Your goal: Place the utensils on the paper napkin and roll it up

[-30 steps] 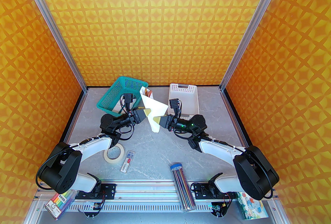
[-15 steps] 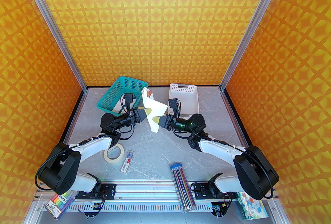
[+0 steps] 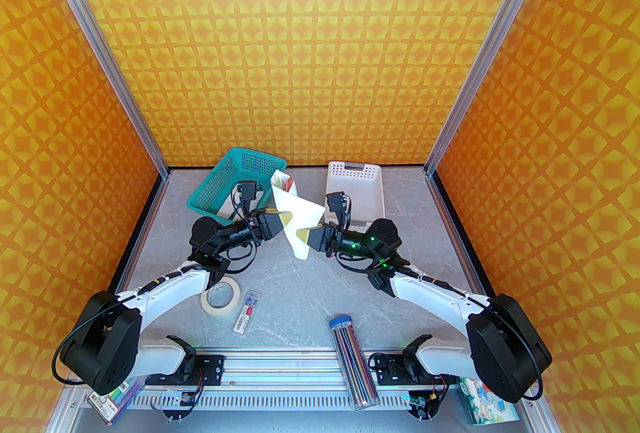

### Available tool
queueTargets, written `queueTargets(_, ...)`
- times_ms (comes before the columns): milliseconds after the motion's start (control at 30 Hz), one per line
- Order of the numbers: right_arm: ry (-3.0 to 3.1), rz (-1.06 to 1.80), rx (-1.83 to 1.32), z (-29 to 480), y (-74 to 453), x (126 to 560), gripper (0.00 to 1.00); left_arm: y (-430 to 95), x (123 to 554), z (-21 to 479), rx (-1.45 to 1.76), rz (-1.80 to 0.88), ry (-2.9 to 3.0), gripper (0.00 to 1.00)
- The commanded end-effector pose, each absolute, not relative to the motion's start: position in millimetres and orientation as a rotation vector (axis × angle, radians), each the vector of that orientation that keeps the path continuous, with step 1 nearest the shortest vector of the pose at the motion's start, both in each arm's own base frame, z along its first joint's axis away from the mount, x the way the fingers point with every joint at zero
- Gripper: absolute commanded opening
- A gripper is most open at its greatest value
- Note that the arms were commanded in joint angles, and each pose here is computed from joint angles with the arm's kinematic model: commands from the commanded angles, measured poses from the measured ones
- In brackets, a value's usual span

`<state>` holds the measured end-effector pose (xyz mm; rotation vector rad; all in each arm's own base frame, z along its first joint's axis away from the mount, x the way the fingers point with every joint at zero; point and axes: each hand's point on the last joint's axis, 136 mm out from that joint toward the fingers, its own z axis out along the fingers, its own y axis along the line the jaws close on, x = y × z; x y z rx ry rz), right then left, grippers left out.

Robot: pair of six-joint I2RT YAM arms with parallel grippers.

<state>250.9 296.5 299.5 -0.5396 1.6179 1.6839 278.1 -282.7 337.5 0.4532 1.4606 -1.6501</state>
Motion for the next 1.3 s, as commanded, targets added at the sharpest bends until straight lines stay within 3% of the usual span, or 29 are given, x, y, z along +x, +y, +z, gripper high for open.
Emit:
queueTargets(0,1.661,1.665,-0.547,292,298,249,0.15,-280,272,360,0.492,-1.622,1.381,0.18)
queueTargets(133,1.702,1.636,-0.559,284,297,248,0.18,-279,271,361,0.495,-1.610,1.377,0.11)
queueTargets(300,1.720,1.587,-0.571,287,290,245,0.37,-276,272,358,0.479,-1.578,1.386,0.00)
queueTargets(700,1.676,1.317,-0.566,337,234,256,0.77,-274,274,354,0.461,-1.539,1.425,0.00)
queueTargets(1000,1.577,1.339,-0.592,368,242,271,0.77,-273,271,357,0.459,-1.549,1.418,0.00)
queueTargets(1200,1.557,1.387,-0.601,370,251,275,0.70,-273,271,360,0.459,-1.551,1.412,0.00)
queueTargets(1267,1.554,1.393,-0.603,371,252,276,0.62,-273,271,359,0.458,-1.551,1.416,0.00)
